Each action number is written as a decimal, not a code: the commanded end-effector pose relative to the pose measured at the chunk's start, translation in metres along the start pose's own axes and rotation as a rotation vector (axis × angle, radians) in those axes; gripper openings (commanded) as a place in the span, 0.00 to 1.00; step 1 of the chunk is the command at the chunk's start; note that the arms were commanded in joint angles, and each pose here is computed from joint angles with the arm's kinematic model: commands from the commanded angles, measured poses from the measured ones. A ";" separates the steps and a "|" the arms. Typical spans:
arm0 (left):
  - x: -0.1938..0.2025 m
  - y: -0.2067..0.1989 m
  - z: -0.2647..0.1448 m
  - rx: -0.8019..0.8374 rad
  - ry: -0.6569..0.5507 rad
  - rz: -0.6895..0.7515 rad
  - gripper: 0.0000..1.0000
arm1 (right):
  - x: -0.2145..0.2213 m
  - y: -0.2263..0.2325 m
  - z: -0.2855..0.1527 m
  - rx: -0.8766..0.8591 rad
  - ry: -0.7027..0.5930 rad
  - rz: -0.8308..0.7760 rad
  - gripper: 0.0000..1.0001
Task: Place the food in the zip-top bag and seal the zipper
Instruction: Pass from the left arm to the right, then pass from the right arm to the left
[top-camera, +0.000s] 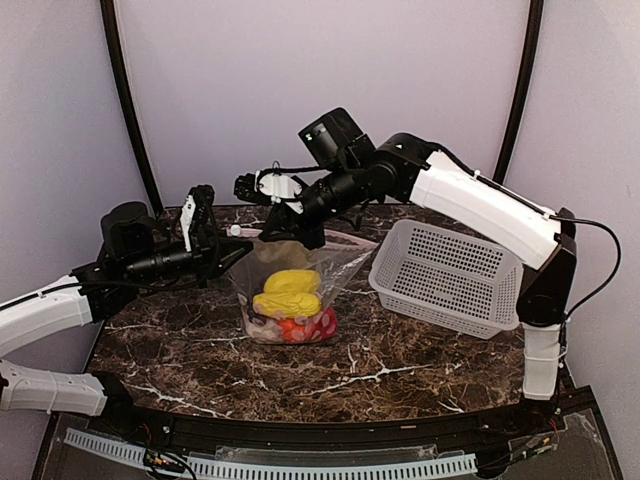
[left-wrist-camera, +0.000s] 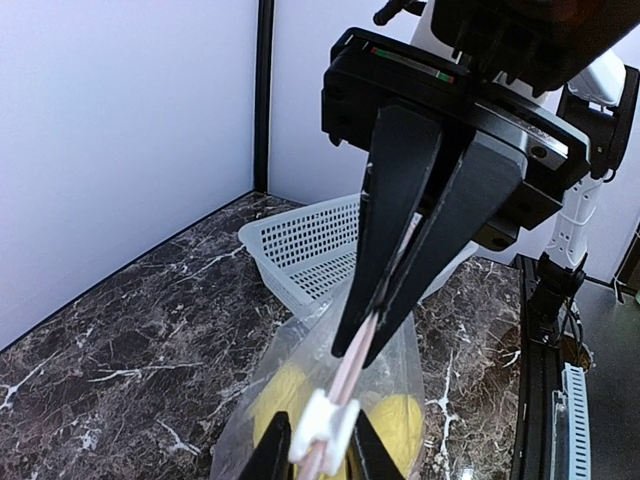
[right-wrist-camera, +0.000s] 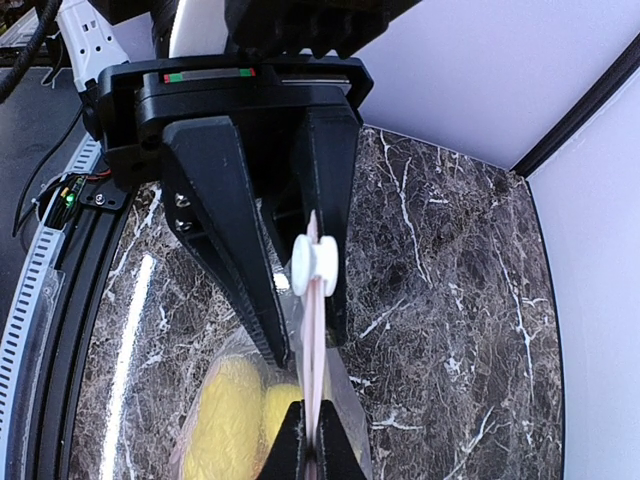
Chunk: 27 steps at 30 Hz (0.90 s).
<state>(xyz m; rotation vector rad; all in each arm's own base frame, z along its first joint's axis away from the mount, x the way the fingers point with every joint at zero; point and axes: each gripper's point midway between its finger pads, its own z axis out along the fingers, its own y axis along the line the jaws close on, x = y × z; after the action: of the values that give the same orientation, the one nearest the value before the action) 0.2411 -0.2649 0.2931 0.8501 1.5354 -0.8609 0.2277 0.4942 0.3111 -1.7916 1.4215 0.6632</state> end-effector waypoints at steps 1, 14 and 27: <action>-0.019 -0.009 0.001 0.061 -0.044 0.036 0.17 | -0.010 0.003 -0.003 0.004 -0.029 -0.021 0.02; -0.023 -0.012 -0.013 0.031 -0.041 0.088 0.07 | -0.008 -0.003 -0.002 0.031 -0.017 -0.025 0.02; -0.020 -0.018 -0.004 0.094 -0.013 0.051 0.01 | -0.038 0.018 -0.010 -0.104 -0.139 -0.024 0.37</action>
<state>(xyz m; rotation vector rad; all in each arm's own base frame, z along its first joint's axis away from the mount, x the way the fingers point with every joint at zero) 0.2298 -0.2676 0.3006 0.9269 1.5021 -0.8746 0.2192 0.4970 0.3177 -1.8047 1.3861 0.7122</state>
